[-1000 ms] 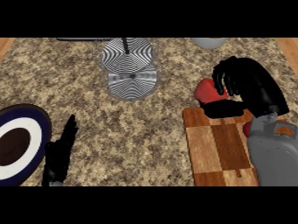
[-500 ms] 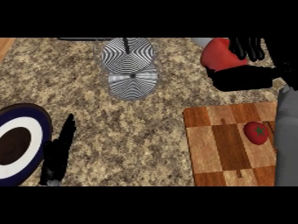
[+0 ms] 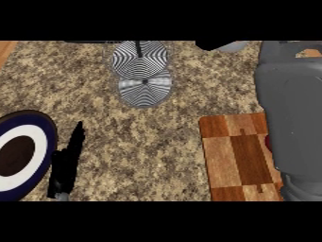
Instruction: Pick the bell pepper from the cutting board and place it in the tiered basket
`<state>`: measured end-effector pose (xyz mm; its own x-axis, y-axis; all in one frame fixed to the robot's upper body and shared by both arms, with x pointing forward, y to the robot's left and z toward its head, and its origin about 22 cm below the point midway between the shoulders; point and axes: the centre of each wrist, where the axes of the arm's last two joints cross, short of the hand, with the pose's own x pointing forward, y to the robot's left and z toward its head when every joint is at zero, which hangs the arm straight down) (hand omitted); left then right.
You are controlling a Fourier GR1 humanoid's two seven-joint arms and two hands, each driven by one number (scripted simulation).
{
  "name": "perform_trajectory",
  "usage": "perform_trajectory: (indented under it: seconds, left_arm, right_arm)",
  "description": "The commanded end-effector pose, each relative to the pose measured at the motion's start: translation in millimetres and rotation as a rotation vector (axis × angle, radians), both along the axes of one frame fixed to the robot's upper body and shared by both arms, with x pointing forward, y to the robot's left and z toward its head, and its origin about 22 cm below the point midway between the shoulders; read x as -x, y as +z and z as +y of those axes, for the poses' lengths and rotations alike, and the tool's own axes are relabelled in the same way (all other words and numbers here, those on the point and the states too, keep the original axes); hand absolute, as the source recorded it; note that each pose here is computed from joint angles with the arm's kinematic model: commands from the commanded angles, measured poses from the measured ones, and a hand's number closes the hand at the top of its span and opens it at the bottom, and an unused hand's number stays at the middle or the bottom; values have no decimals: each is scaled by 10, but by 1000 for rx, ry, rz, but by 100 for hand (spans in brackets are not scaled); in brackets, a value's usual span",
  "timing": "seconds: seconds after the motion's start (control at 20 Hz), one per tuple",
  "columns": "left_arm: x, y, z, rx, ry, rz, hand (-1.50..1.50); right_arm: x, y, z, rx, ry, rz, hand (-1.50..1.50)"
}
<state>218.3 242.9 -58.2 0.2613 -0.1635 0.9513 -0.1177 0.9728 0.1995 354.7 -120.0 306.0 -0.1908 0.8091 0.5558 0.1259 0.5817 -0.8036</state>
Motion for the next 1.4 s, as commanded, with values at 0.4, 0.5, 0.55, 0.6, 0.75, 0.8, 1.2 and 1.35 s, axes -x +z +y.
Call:
perform_trajectory:
  seconds: [0.4,0.5,0.55,0.6,0.75,0.8,1.2,1.35]
  left_arm:
    - [26,83,-34,13,-5,-6,0]
    - [-30,-53,-35,-7,0,-8,0]
    - [142,24,-116,17,-25,10,0]
    - [-45,-11,-59,8,-12,24,0]
    - [70,10,36,-15,-13,-20,0]
    - [92,82,-119,12,-7,-12,0]
    - [-68,83,-126,7,-54,-13,0]
    - [-152,33,-79,1,-57,-8,0]
  right_arm:
    - [-686,-409,414,48,56,63,150]
    - [-733,-459,632,61,63,53,150]
    - [-684,-510,712,89,79,74,150]
    - [-731,-506,764,79,73,72,150]
    - [-891,-629,649,86,62,87,150]
    - [-794,-832,801,115,47,94,150]
    - [-993,-1086,741,-36,13,144,150]
    - [-1010,-1170,669,-215,28,258,-150]
